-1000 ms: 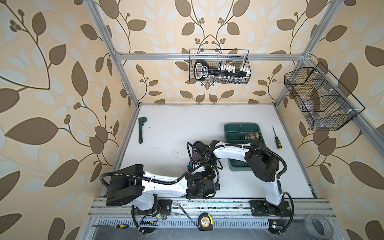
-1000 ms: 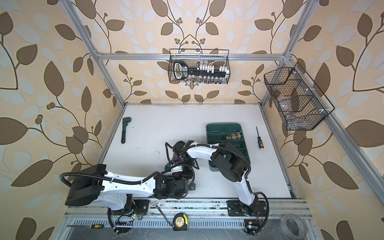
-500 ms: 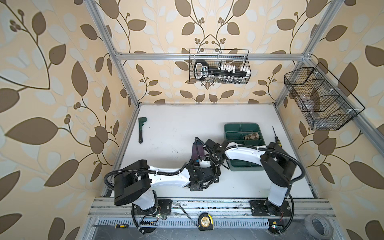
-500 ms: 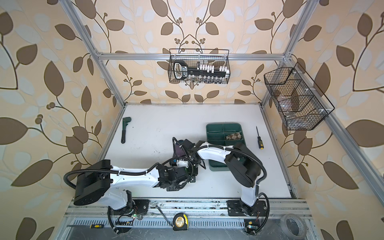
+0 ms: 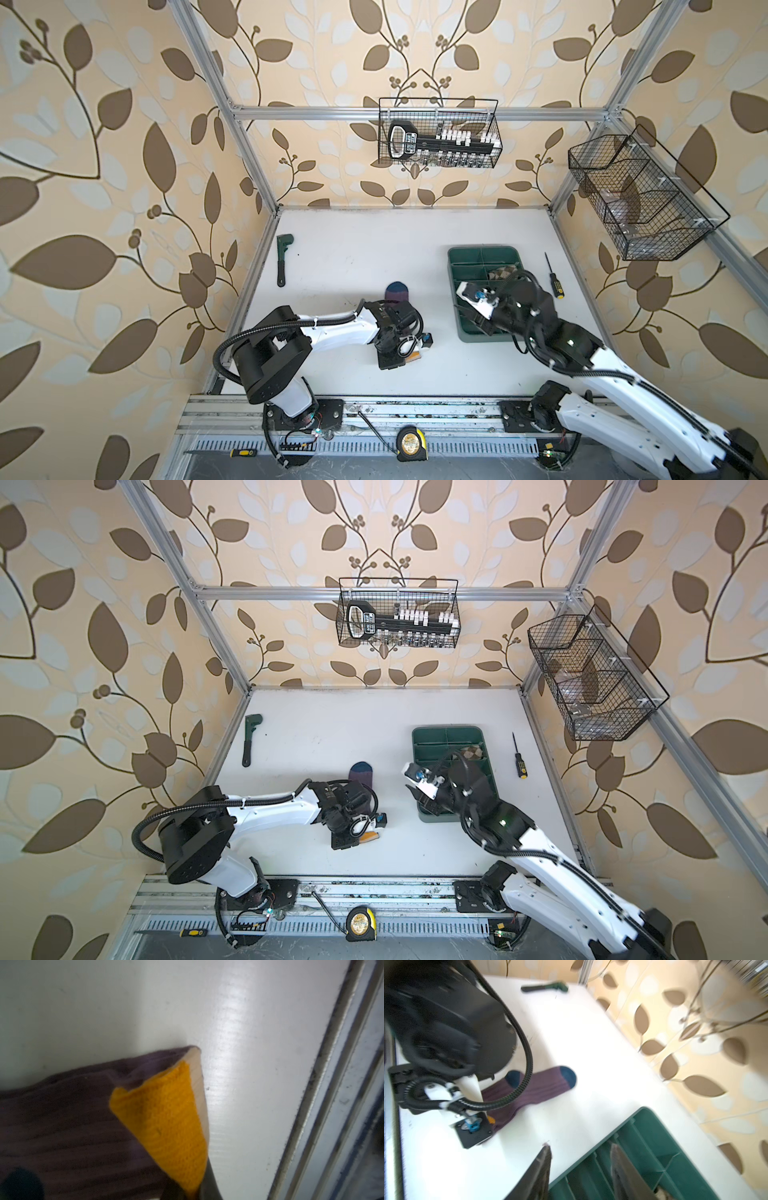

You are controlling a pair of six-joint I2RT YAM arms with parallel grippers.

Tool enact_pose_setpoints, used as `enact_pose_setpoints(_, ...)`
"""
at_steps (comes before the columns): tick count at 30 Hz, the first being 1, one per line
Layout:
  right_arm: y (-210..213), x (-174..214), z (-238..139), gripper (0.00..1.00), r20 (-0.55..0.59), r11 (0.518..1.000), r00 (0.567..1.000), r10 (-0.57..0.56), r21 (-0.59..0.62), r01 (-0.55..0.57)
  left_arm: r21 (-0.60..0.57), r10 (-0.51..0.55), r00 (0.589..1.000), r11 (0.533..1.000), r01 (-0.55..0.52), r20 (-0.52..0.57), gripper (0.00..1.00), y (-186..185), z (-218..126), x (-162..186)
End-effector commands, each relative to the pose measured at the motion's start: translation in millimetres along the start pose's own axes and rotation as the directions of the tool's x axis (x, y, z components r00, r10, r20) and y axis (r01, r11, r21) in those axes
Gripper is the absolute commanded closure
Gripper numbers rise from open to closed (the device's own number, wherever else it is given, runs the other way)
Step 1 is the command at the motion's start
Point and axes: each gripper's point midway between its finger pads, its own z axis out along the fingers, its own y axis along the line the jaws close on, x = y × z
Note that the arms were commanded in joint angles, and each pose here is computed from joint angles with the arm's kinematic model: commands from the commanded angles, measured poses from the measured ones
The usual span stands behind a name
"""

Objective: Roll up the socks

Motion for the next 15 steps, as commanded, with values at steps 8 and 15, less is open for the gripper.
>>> enact_pose_setpoints(8, 103.1, 26.9, 19.9, 0.41, -0.043, 0.785, 0.784, -0.619, -0.058, 0.617, 0.264, -0.128, 0.991, 0.955, 0.131, -0.026, 1.0, -6.0, -5.6, 1.7)
enact_pose_setpoints(15, 164.0, 33.9, 86.1, 0.38, -0.049, 0.712, 0.719, -0.693, -0.201, 0.673, 0.274, -0.142, 0.989, 0.95, 0.149, -0.044, 1.0, -3.1, -2.5, 2.0)
